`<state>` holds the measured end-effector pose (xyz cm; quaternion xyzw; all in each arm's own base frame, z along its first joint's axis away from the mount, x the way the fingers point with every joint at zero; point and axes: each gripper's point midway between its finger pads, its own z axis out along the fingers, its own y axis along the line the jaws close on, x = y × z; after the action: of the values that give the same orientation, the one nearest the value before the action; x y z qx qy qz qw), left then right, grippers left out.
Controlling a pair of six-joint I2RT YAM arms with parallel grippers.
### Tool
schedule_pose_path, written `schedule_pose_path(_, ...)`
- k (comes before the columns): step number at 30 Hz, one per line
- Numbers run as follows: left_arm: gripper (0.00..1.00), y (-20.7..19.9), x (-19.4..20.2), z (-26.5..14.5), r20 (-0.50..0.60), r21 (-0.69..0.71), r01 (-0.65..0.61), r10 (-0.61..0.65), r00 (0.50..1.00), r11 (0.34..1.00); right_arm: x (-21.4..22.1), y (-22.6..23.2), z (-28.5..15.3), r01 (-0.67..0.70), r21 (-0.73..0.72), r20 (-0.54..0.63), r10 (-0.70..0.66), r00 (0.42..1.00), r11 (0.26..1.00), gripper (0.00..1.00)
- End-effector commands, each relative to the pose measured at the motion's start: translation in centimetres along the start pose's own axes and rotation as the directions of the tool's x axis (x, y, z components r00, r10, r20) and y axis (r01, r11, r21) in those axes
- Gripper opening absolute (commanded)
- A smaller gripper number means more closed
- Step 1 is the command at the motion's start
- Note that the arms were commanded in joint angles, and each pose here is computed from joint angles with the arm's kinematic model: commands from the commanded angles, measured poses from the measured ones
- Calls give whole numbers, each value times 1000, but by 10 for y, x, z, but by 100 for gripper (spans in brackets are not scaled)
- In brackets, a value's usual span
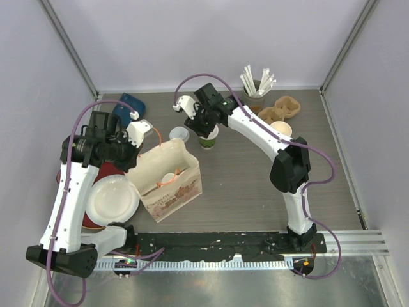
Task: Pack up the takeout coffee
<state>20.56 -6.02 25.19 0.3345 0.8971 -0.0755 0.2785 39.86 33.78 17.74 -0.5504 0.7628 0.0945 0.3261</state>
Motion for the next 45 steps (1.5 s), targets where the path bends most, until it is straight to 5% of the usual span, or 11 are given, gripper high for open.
schedule_pose_path(1,0,-28,50,-20,-197,78,62,-46,979,995,-11,-3,12,24,33,12,-24,1000,999,50)
schedule_pose_path(8,0,-28,46,-19,-195,90,67,-48,980,994,-4,-2,31,50,59,-36,-48,998,997,48)
schedule_pose_path(12,0,-28,45,-20,-192,92,65,-47,980,994,0,-1,34,55,61,-48,-52,997,997,33)
schedule_pose_path(27,0,-28,44,-20,-185,97,54,-36,982,994,-4,-3,19,52,74,-31,-50,998,996,1)
schedule_pose_path(45,0,-35,23,-10,-134,174,83,-60,989,981,-35,-21,-80,-86,108,123,73,990,990,1)
